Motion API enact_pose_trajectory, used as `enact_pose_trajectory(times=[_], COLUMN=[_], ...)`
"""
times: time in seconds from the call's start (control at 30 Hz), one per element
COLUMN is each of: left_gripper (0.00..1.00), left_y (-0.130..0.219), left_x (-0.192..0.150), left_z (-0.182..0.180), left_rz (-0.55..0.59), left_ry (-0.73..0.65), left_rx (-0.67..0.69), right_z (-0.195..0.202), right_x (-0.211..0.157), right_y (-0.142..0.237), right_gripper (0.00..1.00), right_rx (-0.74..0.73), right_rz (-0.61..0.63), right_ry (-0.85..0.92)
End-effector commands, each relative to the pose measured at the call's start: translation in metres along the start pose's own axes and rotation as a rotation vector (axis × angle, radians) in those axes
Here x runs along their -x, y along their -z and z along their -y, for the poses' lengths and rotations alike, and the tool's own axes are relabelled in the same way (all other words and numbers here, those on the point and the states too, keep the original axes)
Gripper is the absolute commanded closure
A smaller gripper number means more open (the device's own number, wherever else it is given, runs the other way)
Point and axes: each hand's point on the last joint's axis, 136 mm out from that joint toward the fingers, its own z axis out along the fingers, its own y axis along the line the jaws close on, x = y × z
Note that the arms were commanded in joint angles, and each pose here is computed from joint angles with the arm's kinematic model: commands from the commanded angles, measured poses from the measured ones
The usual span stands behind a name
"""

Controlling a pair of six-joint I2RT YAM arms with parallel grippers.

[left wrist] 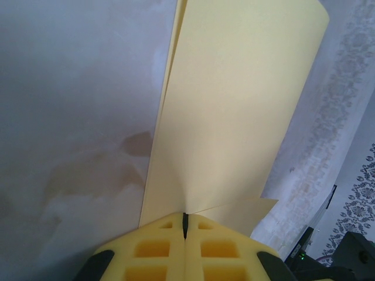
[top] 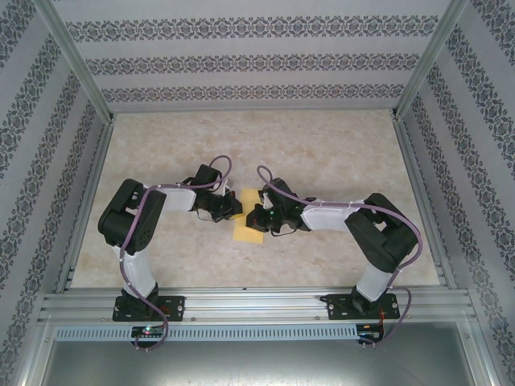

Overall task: Fold a paper plane with a square sheet of paper (pick it up from the middle)
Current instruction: Fold the triangle a second time at the center of the table.

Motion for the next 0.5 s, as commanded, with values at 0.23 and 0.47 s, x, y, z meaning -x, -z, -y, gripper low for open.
enact_pose_trajectory(times=[0.23, 0.47], left_gripper=[0.97, 0.96], left_y=[-0.002, -0.001], left_x=[-0.007, -0.005], left_z=[-0.006, -0.002], left_rz=[-0.011, -0.006], left_ry=[0.009, -0.004], left_rx=[0.021, 0.016], right_z=[0.004, 0.047], right_x=[0.002, -0.013], right_y=[-0.003, -0.015], right_gripper=[0.97, 0.99], right_rx=[0.011, -0.12], right_rz=[0.008, -0.045], right_ry=[-0.013, -0.06])
